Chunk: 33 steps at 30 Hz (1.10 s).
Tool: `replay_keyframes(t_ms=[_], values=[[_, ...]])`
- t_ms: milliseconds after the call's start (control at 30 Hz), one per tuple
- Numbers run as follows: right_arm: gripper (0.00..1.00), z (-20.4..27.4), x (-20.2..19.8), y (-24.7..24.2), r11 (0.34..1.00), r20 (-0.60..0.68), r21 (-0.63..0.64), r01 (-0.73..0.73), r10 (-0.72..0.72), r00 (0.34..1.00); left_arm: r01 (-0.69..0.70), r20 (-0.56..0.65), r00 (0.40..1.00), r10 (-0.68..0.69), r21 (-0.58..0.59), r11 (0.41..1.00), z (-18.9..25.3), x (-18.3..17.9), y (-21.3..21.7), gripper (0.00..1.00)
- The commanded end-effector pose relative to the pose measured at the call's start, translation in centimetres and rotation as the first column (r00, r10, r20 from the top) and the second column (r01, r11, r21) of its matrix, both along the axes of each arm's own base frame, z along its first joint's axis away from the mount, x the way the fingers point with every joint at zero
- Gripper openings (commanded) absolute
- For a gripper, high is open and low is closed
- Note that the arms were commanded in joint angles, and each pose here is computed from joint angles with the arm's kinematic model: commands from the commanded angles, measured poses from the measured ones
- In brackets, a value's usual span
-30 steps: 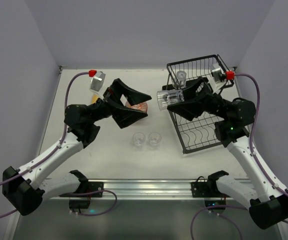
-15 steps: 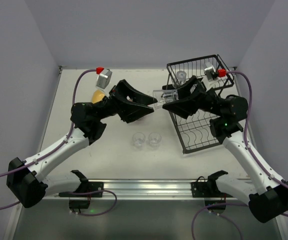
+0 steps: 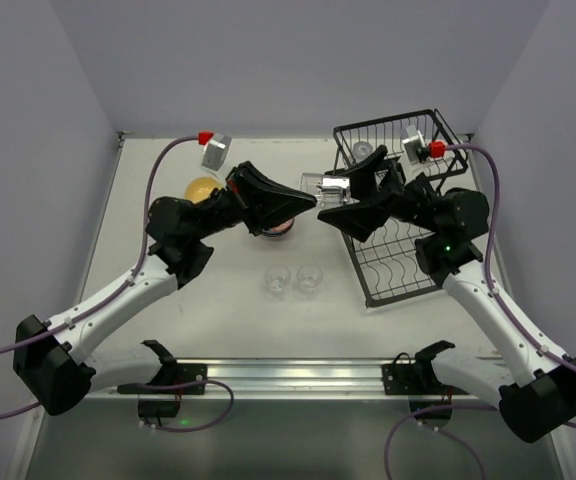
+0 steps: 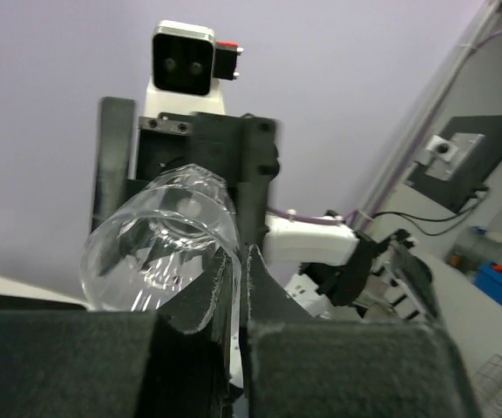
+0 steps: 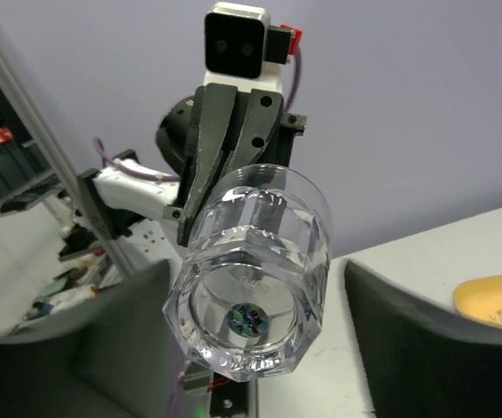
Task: Unload the mixed dishes from the dish rack
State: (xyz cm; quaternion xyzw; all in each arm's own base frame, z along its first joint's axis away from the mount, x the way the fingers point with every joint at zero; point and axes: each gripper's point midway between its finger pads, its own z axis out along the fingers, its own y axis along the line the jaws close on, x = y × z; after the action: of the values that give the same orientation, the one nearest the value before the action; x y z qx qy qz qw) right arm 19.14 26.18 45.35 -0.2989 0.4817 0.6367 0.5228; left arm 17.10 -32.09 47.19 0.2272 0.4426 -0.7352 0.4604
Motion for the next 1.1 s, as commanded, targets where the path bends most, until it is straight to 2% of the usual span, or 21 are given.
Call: replay_keyframes(t_ms=[0,33,67,100,133,167,200,233,267,300,333,367,400,467,500,567,733,833,900,1067], values=[[0.91,0.6,-0.1,-0.3,0.998,0.025,0.019,0.054,-0.054,0.998,-0.218,-0.016,0.975,0.22,0.074,0.973,0.2,2.6,0.9,0.0],[0.99,-0.1,0.4,-0.7,0.994,0.023,-0.007,0.109,-0.109,0.994,-0.299,-0.026,0.952,0.304,0.121,0.947,-0.2,3.9,1.3,0.0],[0.99,-0.3,1.2,-1.0,0.985,0.009,-0.018,0.171,-0.17,0.985,-0.411,0.024,0.91,0.414,0.182,0.893,-0.8,5.1,2.3,0.0],[0.99,-0.4,3.4,-2.0,0.951,-0.042,-0.013,0.308,-0.308,0.95,-0.531,-0.04,0.814,0.579,0.351,0.771,-4.5,8.2,3.9,0.0],[0.99,-2.9,5.1,-2.8,0.909,-0.101,-0.109,0.402,-0.413,0.905,-0.622,0.022,0.74,0.672,0.401,0.673,-4.3,9.4,5.7,0.0],[0.99,-2.9,5.7,-4.2,0.863,-0.123,-0.122,0.49,-0.503,0.855,-0.656,0.036,0.665,0.746,0.505,0.561,-6.5,10.7,7.2,0.0],[0.99,-5.4,8.1,-6.7,0.743,-0.2,-0.218,0.633,-0.668,0.716,-0.659,0.092,0.521,0.849,0.676,0.331,-11.1,12.0,10.7,0.0],[0.99,-6.8,8.8,-8.2,0.672,-0.215,-0.278,0.686,-0.74,0.637,-0.667,0.159,0.463,0.872,0.711,0.224,-11.1,12.4,12.4,0.0],[0.99,-7.4,9.0,-9.7,0.611,-0.22,-0.308,0.73,-0.792,0.57,-0.579,0.255,0.407,0.877,0.815,0.032,-15.4,12.4,14.9,0.0],[0.99,-9.3,9.1,-11.2,0.541,-0.224,-0.382,0.749,-0.841,0.493,-0.528,0.298,0.409,0.862,0.848,-0.042,-17.2,12.1,15.9,0.0],[0.99,-9.9,9.0,-11.7,0.517,-0.196,-0.409,0.752,-0.855,0.481,-0.462,0.341,0.427,0.838,0.878,-0.122,-19.7,11.9,16.6,0.0],[0.99,-10.5,8.6,-12.1,0.504,-0.18,-0.426,0.751,-0.861,0.476,-0.409,0.36,0.444,0.821,0.896,-0.171,-21.5,11.2,17.4,0.0],[0.99,-11.6,8.3,-12.4,0.492,-0.174,-0.461,0.739,-0.866,0.469,-0.349,0.358,0.484,0.798,0.916,-0.199,-23.4,10.2,17.8,0.0],[0.99,-12.8,8.1,-12.7,0.473,-0.155,-0.491,0.731,-0.874,0.461,-0.287,0.339,0.542,0.769,0.935,-0.21,-26.2,9.1,17.9,0.0],[0.99,-13.2,7.9,-12.8,0.468,-0.148,-0.502,0.727,-0.875,0.461,-0.273,0.303,0.574,0.761,0.947,-0.17,-26.8,8.9,17.1,0.0],[0.99,-14.0,7.8,-12.7,0.471,-0.15,-0.517,0.714,-0.872,0.467,-0.236,0.259,0.628,0.734,0.962,-0.138,-28.5,8.7,16.3,0.0],[0.99,-15.5,7.4,-12.4,0.478,-0.147,-0.556,0.68,-0.862,0.486,-0.115,0.189,0.713,0.676,0.982,-0.153,-32.8,8.6,14.8,0.0],[0.99,-16.3,7.0,-12.7,0.467,-0.134,-0.577,0.671,-0.864,0.486,-0.06,0.143,0.737,0.661,0.987,-0.147,-34.7,8.2,14.1,0.0],[0.99,-16.9,6.8,-12.8,0.459,-0.127,-0.593,0.662,-0.865,0.486,-0.04,0.095,0.758,0.646,0.994,-0.1,-35.3,8.0,13.0,0.0],[0.99,-17.6,6.7,-12.9,0.452,-0.12,-0.61,0.651,-0.865,0.488,0.028,0.061,0.775,0.628,0.991,-0.131,-38.2,7.4,12.5,0.0]])
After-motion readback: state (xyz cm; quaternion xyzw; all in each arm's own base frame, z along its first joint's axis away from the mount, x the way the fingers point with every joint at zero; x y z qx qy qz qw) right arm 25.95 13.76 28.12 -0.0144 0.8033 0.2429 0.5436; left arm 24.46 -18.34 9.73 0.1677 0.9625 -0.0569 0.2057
